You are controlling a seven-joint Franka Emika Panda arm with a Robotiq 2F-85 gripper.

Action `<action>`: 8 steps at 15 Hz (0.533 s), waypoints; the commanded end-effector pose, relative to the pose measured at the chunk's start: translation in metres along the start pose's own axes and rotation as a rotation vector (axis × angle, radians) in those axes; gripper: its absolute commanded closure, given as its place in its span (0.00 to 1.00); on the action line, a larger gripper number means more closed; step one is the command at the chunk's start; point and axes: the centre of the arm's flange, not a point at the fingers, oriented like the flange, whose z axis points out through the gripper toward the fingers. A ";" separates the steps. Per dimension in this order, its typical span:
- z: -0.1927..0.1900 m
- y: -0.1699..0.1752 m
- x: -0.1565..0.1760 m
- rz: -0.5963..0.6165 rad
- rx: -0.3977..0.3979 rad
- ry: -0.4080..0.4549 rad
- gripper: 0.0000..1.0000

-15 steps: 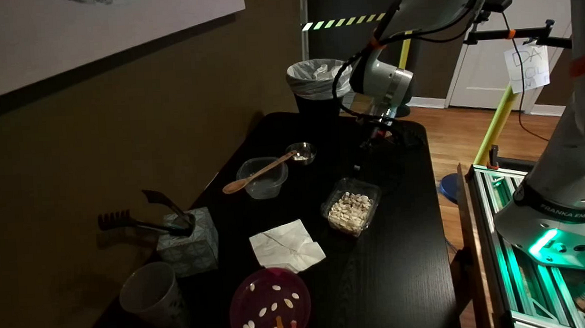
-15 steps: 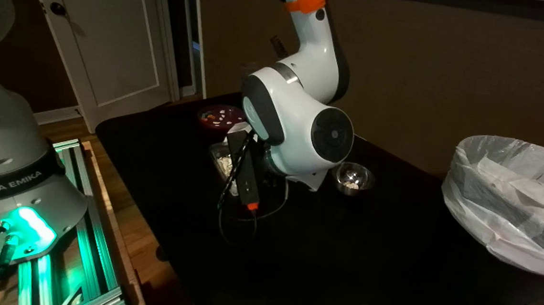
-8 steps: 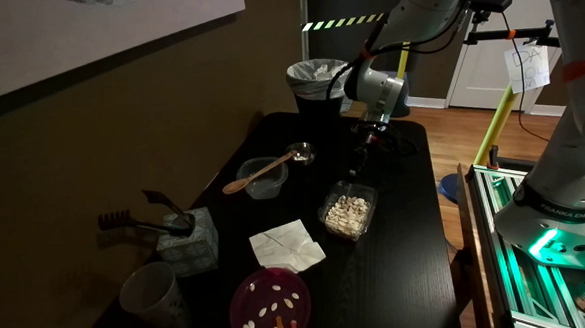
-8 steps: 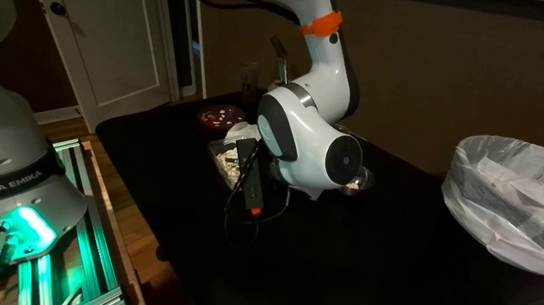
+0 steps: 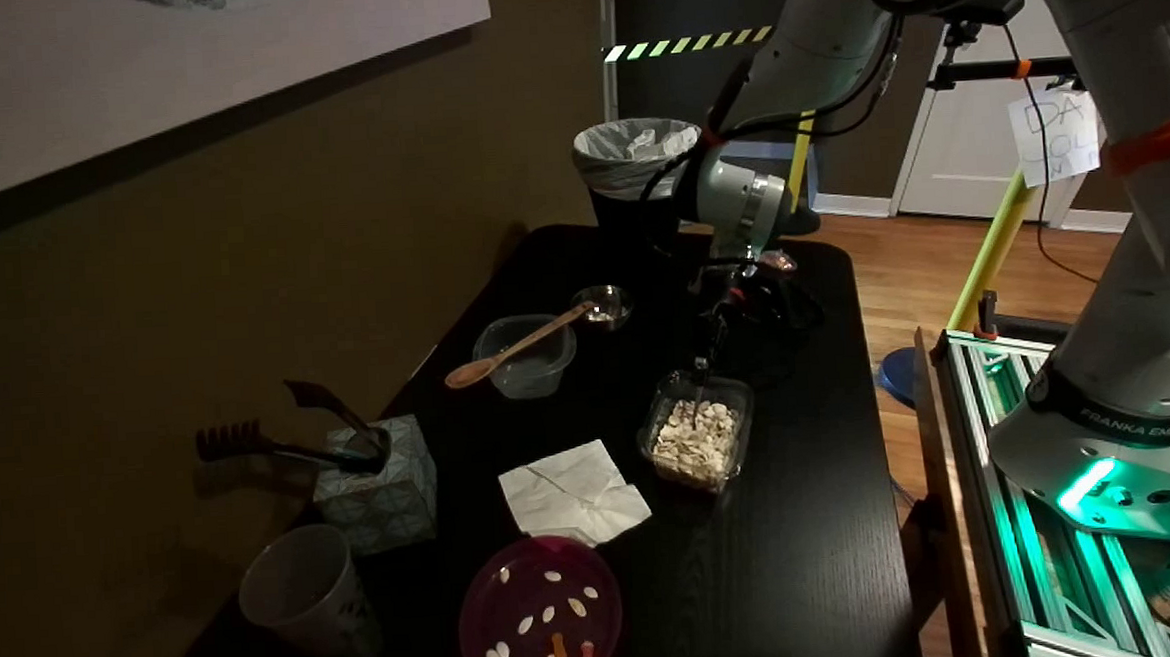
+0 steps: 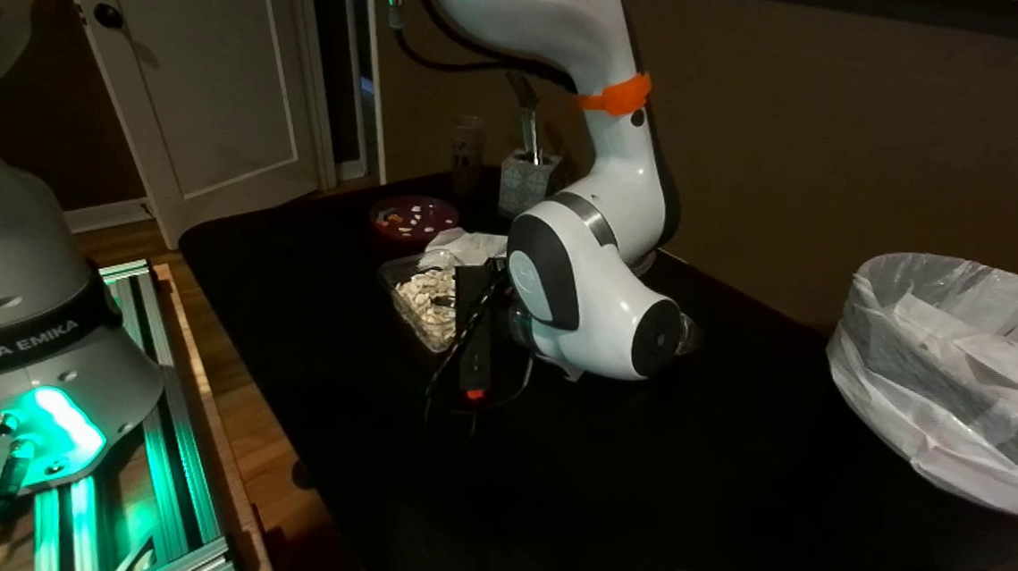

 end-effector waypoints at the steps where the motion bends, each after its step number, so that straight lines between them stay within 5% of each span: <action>1: 0.001 0.012 0.012 0.039 0.070 -0.070 0.99; 8: -0.017 0.015 0.014 0.027 0.197 -0.133 0.99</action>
